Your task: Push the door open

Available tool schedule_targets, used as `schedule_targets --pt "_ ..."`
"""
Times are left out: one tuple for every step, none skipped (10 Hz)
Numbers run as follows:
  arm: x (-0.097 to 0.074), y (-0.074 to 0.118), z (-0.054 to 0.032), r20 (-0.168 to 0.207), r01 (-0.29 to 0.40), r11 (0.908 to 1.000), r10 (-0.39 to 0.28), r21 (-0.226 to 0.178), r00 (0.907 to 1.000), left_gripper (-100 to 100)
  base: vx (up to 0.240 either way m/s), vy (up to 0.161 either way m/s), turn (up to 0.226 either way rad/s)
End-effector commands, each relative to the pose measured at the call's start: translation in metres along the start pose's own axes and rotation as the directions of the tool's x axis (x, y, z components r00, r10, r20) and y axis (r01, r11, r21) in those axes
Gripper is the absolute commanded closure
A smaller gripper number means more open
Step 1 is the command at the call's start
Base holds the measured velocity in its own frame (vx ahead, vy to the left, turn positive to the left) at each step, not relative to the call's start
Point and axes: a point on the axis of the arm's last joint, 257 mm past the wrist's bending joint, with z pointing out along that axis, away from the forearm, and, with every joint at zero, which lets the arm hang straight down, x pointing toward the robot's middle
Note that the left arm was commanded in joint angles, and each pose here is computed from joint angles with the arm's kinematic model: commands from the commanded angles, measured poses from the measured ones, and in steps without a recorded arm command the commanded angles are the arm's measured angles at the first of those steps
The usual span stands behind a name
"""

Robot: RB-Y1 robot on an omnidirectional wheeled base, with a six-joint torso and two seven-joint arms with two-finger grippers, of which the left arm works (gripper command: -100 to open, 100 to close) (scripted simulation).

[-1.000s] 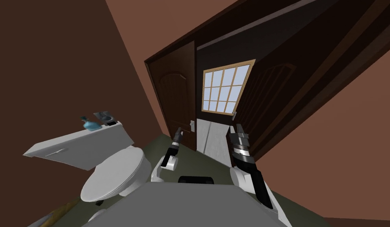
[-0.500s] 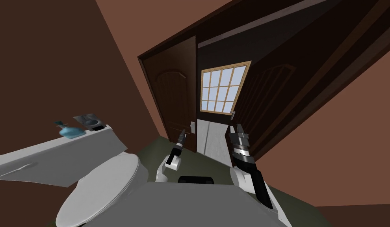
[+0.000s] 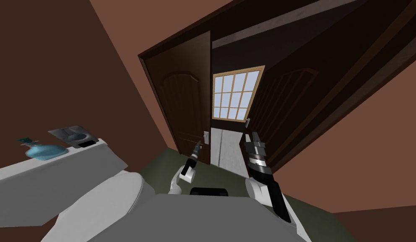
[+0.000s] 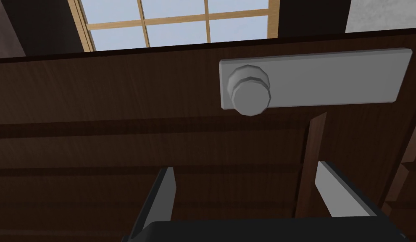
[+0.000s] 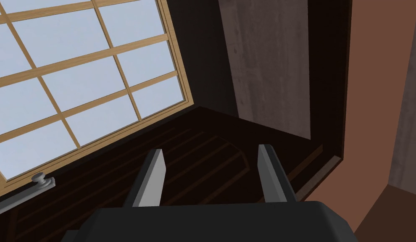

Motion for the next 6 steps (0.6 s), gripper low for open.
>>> schedule_targets --pt "0.007 0.012 0.0019 -0.014 0.003 0.9996 -0.003 -0.027 0.9999 -100 0.101 0.081 -0.081" --pt "0.011 0.018 0.0026 -0.022 0.004 0.9991 -0.005 -0.042 0.9998 -100 0.095 0.071 -0.054" --pt "0.009 0.014 0.0025 -0.017 0.003 0.9995 -0.004 -0.032 0.9999 -100 0.041 0.034 -0.013" --pt "0.004 0.017 0.0034 -0.014 -0.006 0.9993 0.006 -0.037 0.9999 -100 0.135 -0.038 -0.033" --pt "0.003 0.017 0.0038 -0.013 -0.008 0.9992 0.007 -0.038 0.9999 -100 0.194 -0.035 -0.020" --pt "0.001 0.018 0.0046 -0.011 -0.010 0.9992 0.009 -0.039 0.9999 -100 0.183 -0.045 -0.020"
